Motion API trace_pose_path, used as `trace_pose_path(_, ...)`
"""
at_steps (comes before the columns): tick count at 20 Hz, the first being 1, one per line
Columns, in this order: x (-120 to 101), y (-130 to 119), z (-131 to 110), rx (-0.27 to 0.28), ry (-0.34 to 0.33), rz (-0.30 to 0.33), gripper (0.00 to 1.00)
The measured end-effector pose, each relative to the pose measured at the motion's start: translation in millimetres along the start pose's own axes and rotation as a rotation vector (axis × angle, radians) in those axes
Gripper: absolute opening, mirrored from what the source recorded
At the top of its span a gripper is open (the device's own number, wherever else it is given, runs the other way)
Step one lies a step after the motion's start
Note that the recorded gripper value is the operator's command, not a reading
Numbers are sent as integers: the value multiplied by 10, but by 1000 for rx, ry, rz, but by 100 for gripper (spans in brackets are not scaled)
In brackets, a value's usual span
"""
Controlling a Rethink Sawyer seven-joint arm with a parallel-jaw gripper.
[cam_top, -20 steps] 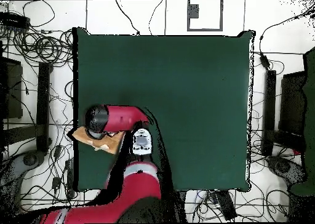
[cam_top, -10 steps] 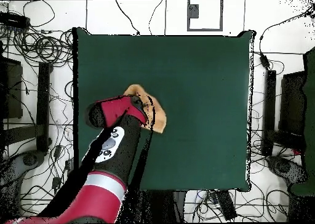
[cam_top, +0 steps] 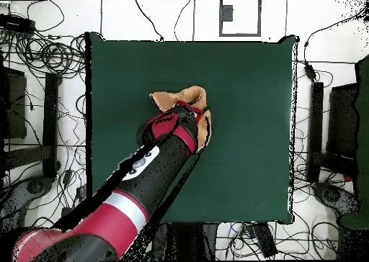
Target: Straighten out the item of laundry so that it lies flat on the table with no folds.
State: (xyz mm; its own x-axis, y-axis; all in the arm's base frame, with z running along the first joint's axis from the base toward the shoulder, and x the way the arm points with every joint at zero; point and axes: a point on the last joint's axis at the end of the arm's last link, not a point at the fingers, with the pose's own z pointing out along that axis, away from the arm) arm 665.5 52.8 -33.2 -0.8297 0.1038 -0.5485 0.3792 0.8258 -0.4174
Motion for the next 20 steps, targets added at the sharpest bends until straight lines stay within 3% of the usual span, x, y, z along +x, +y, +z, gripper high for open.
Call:
trace_pose_path(4, 11, -71, 75, 14, 12, 27, 100)
trace_pose_path(11, -180, -282, 202, -19, 75, 202, 100)
trace_pose_path(13, -228, -363, 256, -41, 118, 292, 100)
trace_pose_path(15, -250, -488, 374, -81, 215, 463, 100)
trace_pose_path(17, -255, -570, 455, -103, 280, 566, 100)
trace_pose_path(18, -262, -677, 551, -126, 353, 681, 100)
trace_pose_path(20, -260, -795, 640, -145, 421, 784, 100)
